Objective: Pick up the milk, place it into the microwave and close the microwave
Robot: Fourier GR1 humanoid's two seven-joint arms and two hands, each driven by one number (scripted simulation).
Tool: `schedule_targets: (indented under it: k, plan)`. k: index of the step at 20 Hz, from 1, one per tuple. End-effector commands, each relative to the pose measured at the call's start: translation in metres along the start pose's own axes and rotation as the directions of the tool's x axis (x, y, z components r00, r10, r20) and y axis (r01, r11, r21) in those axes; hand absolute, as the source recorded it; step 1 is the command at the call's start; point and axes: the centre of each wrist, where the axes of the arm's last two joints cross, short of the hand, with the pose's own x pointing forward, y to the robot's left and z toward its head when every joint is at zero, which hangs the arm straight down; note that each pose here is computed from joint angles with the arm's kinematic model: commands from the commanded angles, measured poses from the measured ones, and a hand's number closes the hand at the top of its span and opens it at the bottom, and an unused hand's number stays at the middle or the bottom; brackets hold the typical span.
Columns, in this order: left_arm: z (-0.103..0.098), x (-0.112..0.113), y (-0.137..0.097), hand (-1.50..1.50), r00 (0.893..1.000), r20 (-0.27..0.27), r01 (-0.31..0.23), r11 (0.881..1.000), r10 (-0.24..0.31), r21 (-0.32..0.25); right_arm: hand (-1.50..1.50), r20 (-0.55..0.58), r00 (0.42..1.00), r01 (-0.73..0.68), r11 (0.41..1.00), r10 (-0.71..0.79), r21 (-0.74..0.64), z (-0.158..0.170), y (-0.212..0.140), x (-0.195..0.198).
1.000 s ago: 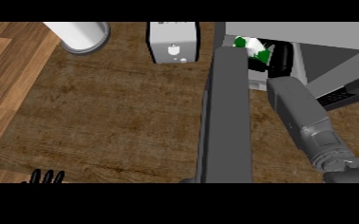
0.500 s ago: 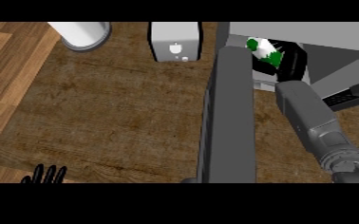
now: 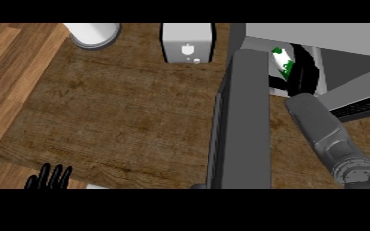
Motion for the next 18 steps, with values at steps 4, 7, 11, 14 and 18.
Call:
schedule_targets:
  k: [4, 7, 11, 14, 18]
  plan:
    - [-0.006, -0.001, 0.000, -1.50, 1.000, -0.002, -0.003, 1.000, 0.003, 0.004, -1.50, 0.166, 0.979, 0.089, 0.982, -0.117, 0.166, -0.002, 0.015, 0.048]
    - [0.002, -0.009, -0.001, -1.50, 1.000, -0.010, -0.002, 1.000, 0.002, 0.000, -1.50, 0.183, 0.972, 0.112, 0.973, -0.150, 0.199, 0.001, 0.019, 0.058]
    - [-0.007, -0.002, 0.006, -1.50, 1.000, 0.014, 0.019, 1.000, -0.019, -0.003, -1.50, 0.185, 0.958, 0.160, 0.943, -0.219, 0.290, 0.012, 0.027, 0.067]
    - [-0.004, -0.007, -0.002, -1.50, 1.000, 0.013, 0.003, 1.000, -0.003, -0.003, -1.50, 0.134, 0.944, 0.251, 0.922, -0.300, 0.296, 0.014, 0.030, 0.079]
    - [-0.002, -0.007, 0.000, -1.50, 1.000, 0.008, 0.014, 1.000, -0.015, 0.011, -1.50, 0.102, 0.891, 0.396, 0.867, -0.443, 0.304, 0.012, 0.031, 0.088]
